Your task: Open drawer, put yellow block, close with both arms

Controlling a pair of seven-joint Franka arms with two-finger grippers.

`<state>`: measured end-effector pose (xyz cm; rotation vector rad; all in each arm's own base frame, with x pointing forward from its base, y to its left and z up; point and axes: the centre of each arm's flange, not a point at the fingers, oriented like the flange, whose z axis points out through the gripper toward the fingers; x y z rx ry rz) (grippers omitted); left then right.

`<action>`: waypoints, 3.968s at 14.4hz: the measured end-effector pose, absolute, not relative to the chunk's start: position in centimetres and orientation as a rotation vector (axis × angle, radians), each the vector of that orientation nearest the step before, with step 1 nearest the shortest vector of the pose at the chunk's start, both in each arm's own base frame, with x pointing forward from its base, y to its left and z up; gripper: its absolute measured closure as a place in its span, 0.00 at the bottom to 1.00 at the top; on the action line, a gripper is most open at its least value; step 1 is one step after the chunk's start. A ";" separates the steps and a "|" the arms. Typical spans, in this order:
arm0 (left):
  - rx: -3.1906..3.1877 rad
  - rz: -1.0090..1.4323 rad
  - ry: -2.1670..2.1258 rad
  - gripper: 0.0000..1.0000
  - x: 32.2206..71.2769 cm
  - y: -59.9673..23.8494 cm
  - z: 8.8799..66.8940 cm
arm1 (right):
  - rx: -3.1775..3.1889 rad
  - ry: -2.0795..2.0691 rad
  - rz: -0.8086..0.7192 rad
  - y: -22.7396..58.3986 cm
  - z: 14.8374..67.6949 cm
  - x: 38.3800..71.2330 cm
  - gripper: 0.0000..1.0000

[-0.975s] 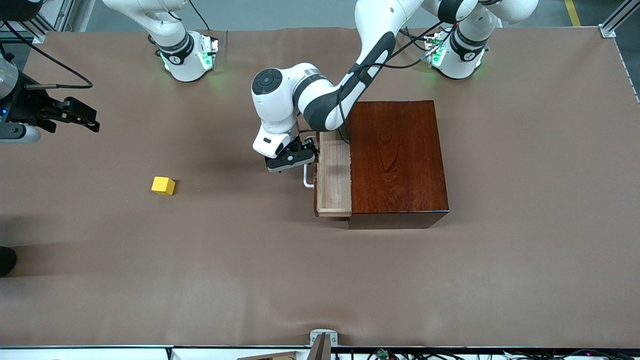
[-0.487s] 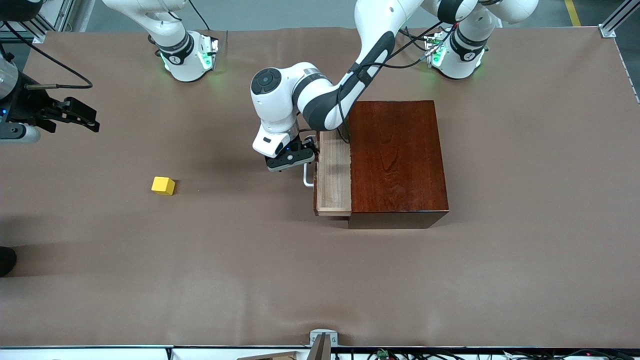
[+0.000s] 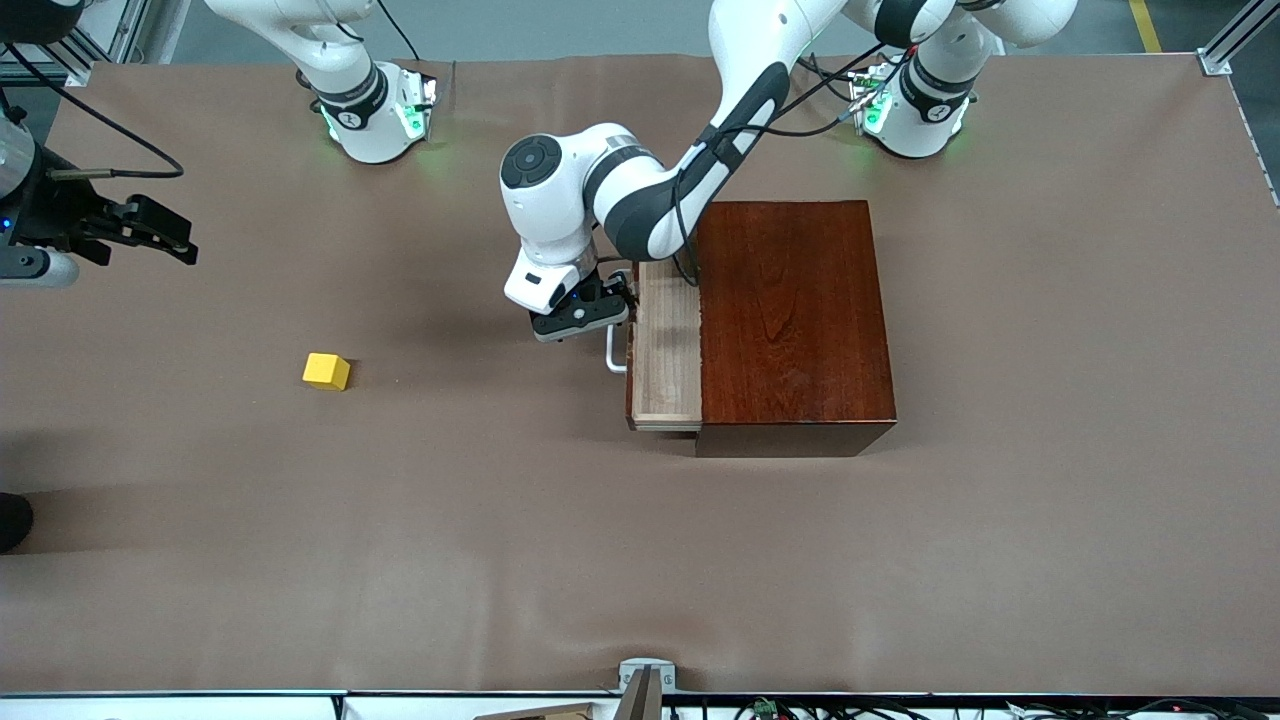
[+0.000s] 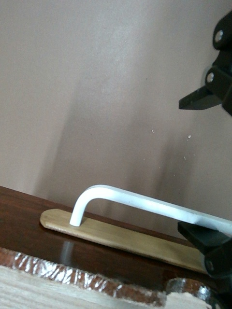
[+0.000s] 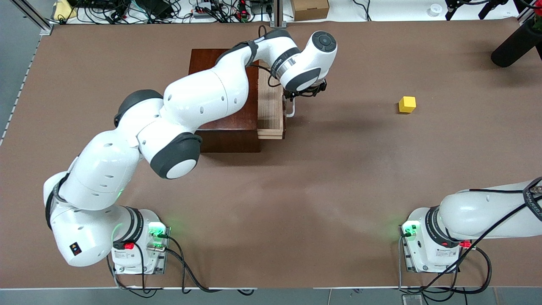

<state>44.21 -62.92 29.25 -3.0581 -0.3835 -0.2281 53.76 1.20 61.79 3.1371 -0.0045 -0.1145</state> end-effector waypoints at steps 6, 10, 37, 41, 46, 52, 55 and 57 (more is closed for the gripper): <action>-3.038 -0.184 -0.390 0.00 43.4 -63.2 29.8 | 3.137 -0.010 -0.120 1.0 61.6 53.8 0.00; -3.098 -0.075 -0.442 0.00 40.0 -65.3 34.7 | 3.135 -0.018 -0.125 0.7 61.5 53.9 0.00; -3.103 0.071 -0.163 0.00 52.1 -7.6 60.3 | 3.124 -0.111 -0.251 -1.7 28.8 56.7 0.00; -3.112 0.017 -0.137 0.00 52.2 -7.6 61.2 | 3.128 -0.113 -0.219 -1.6 25.0 55.2 0.00; -3.119 -0.020 0.034 0.00 52.4 -7.0 62.4 | 3.130 -0.116 -0.238 -1.7 21.1 55.0 0.00; -3.118 -0.018 0.044 0.00 52.6 -5.9 62.4 | 3.127 -0.126 -0.277 -2.1 19.5 54.6 0.45; -3.118 -0.005 0.045 0.00 52.6 -5.5 62.3 | 3.122 -0.115 -0.382 -1.4 20.6 54.1 0.44; -3.117 0.012 0.034 0.00 52.5 -5.2 62.3 | 3.143 -0.139 -0.432 0.1 22.8 54.3 0.44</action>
